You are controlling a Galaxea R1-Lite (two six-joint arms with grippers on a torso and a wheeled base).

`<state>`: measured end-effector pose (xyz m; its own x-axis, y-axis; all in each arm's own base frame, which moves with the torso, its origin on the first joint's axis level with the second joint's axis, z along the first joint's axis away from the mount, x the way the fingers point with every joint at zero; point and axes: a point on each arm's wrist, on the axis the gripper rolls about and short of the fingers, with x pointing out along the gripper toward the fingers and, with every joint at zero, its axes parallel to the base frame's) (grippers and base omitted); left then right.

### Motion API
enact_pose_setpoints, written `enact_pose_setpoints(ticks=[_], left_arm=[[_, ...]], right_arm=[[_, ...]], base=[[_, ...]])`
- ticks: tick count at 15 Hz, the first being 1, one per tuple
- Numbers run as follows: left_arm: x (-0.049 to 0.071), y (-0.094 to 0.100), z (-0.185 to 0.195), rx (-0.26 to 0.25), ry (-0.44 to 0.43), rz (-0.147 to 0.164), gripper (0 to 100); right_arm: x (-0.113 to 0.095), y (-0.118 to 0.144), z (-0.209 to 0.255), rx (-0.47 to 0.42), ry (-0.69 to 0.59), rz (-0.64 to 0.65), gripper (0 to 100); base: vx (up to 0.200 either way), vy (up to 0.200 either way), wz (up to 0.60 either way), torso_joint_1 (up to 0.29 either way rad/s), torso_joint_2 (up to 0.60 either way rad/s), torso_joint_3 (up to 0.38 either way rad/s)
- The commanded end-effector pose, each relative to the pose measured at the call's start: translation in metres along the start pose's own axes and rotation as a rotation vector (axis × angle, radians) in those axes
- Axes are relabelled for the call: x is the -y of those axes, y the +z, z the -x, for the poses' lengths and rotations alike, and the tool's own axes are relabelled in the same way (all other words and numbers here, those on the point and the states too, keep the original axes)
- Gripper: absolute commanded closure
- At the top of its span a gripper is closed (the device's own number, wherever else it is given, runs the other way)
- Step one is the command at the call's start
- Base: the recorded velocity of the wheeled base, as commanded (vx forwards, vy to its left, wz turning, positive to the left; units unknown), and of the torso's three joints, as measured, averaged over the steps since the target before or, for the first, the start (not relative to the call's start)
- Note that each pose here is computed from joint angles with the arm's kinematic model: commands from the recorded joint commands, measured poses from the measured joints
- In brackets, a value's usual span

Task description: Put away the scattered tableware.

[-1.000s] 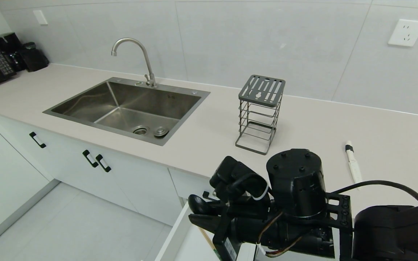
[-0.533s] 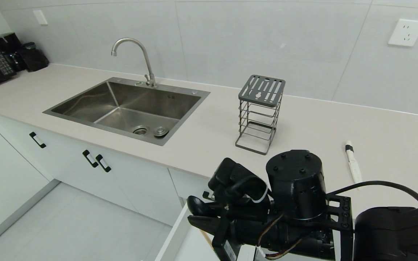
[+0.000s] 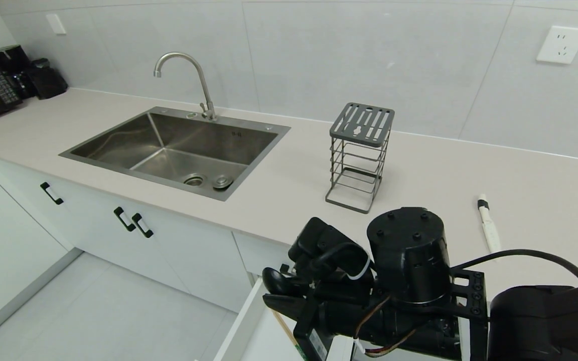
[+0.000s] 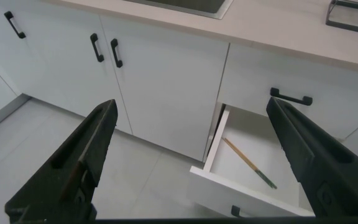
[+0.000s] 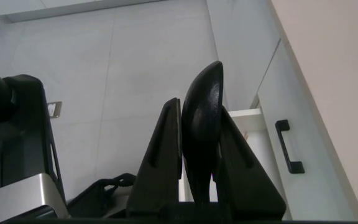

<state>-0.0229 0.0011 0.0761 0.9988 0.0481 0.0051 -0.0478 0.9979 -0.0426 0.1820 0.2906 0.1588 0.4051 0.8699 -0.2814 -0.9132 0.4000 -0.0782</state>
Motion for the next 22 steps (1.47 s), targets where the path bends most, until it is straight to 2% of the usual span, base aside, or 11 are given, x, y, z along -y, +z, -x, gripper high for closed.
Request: enact_pose_setpoints(ticks=[1, 7, 22], left_arm=[[0.0, -0.0001, 0.0, -0.001, -0.001, 0.001, 0], [0.0, -0.0001, 0.0, -0.001, -0.001, 0.001, 0], [0.0, -0.0001, 0.0, 0.0, 0.001, 0.001, 0]], right_arm=[[-0.0001, 0.0007, 0.0003, 0.002, 0.001, 0.001, 100], [0.0007, 0.0028, -0.001, 0.008, -0.014, 0.002, 100], [0.0016, 0.0068, -0.0035, 0.02, -0.022, 0.006, 100]], base=[[0.0, 0.0, 0.0, -0.198, 0.4, 0.198], [0.0, 0.0, 0.0, -0.255, 0.51, 0.247], [0.0, 0.0, 0.0, -0.135, 0.27, 0.13]])
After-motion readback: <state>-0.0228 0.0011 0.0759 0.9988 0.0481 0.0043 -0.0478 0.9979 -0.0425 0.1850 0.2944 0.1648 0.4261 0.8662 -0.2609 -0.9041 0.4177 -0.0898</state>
